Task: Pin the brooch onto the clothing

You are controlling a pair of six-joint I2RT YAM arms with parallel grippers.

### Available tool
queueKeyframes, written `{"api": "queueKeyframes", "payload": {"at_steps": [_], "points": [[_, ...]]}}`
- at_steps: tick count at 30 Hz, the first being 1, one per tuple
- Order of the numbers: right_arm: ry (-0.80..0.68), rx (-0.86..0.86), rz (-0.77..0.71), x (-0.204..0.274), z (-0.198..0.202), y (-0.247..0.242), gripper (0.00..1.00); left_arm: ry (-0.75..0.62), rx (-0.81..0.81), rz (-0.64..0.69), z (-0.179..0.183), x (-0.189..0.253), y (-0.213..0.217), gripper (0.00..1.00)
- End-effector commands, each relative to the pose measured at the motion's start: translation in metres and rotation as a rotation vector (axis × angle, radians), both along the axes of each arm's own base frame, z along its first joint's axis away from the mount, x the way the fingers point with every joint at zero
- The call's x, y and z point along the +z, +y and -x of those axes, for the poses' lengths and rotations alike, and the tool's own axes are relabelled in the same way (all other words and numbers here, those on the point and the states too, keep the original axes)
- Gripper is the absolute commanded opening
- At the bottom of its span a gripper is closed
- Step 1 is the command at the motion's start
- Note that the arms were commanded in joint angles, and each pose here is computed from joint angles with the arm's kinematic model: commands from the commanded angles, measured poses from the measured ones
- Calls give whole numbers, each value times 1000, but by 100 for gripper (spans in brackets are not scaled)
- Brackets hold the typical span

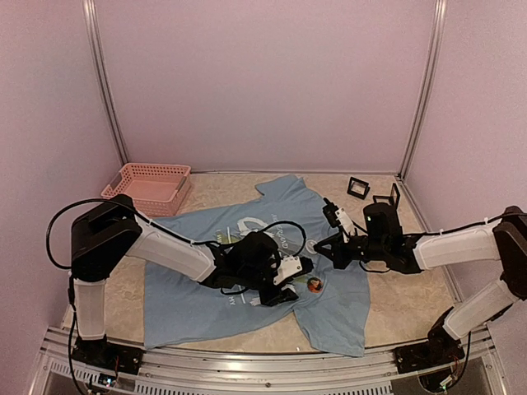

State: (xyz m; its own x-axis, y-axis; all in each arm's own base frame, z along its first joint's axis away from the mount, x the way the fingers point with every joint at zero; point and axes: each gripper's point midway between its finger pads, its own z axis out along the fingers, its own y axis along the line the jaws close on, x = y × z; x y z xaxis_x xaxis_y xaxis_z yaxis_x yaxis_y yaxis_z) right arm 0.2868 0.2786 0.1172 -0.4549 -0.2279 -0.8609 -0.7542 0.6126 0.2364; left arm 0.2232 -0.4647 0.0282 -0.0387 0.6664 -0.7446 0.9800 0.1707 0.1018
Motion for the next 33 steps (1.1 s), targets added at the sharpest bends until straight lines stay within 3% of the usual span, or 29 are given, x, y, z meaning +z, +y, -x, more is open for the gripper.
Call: {"api": "queueKeyframes", "payload": {"at_steps": [1, 4, 8, 12, 19, 23, 33], "points": [[2, 13, -3, -8, -2, -2, 0, 47, -8, -33, -5, -14, 3, 49], [6, 25, 9, -11, -1, -1, 0, 84, -33, -43, 0, -20, 2, 35], [23, 38, 26, -18, 2, -2, 0, 81, -46, -25, 4, -16, 3, 0], [-20, 60, 25, -25, 10, -2, 0, 84, -42, 12, 4, -3, 3, 0], [-315, 146, 49, -15, 26, 13, 0, 89, -40, 143, 3, 30, 2, 0], [-403, 208, 43, -15, 36, 17, 0, 124, -50, 181, 4, 33, 1, 0], [-607, 341, 163, -36, 64, 33, 0, 146, -70, 231, 3, 46, 5, 0]]}}
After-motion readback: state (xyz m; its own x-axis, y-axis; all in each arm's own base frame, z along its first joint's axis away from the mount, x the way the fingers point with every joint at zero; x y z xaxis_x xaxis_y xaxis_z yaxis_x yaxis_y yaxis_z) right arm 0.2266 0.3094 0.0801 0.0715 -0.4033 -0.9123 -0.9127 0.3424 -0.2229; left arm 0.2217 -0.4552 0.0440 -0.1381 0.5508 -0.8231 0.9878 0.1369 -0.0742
